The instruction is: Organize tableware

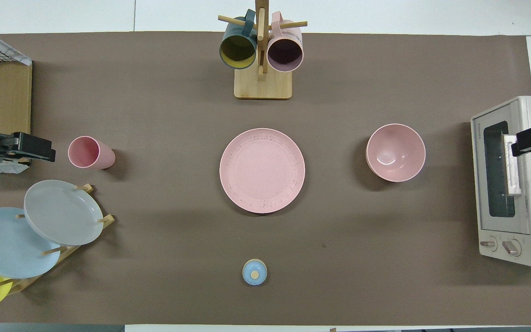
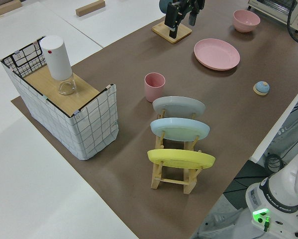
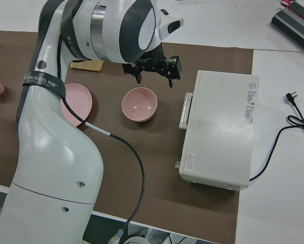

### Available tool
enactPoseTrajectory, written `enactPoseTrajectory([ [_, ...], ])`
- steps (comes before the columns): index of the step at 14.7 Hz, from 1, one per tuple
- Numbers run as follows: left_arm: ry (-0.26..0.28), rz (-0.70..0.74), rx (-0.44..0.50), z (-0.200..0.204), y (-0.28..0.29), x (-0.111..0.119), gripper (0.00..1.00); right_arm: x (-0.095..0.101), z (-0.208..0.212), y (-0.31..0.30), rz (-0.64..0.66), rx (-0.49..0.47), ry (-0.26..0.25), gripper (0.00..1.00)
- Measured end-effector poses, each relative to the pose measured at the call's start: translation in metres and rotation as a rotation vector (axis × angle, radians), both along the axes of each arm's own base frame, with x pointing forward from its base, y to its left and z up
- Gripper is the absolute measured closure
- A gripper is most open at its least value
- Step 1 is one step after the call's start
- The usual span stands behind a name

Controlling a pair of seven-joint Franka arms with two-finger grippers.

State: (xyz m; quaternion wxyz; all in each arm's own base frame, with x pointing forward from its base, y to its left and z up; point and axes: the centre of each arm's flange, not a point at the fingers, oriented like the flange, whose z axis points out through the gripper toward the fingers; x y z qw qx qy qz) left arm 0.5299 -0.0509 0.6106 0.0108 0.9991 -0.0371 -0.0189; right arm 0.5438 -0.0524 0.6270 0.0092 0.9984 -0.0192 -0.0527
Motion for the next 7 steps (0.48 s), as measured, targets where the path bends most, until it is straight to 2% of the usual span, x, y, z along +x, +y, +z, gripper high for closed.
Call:
enactPoseTrajectory([
  [3, 0.000, 0.000, 0.000, 0.000, 0.000, 0.000, 0.00, 0.001, -0.001, 0.007, 0.026, 0.007, -0.004, 0.00],
  [5, 0.000, 0.000, 0.000, 0.000, 0.000, 0.000, 0.00, 0.011, -0.008, 0.034, 0.071, 0.043, -0.055, 0.00],
  [7, 0.000, 0.000, 0.000, 0.000, 0.000, 0.000, 0.00, 0.023, -0.030, 0.090, 0.122, 0.055, -0.093, 0.00],
])
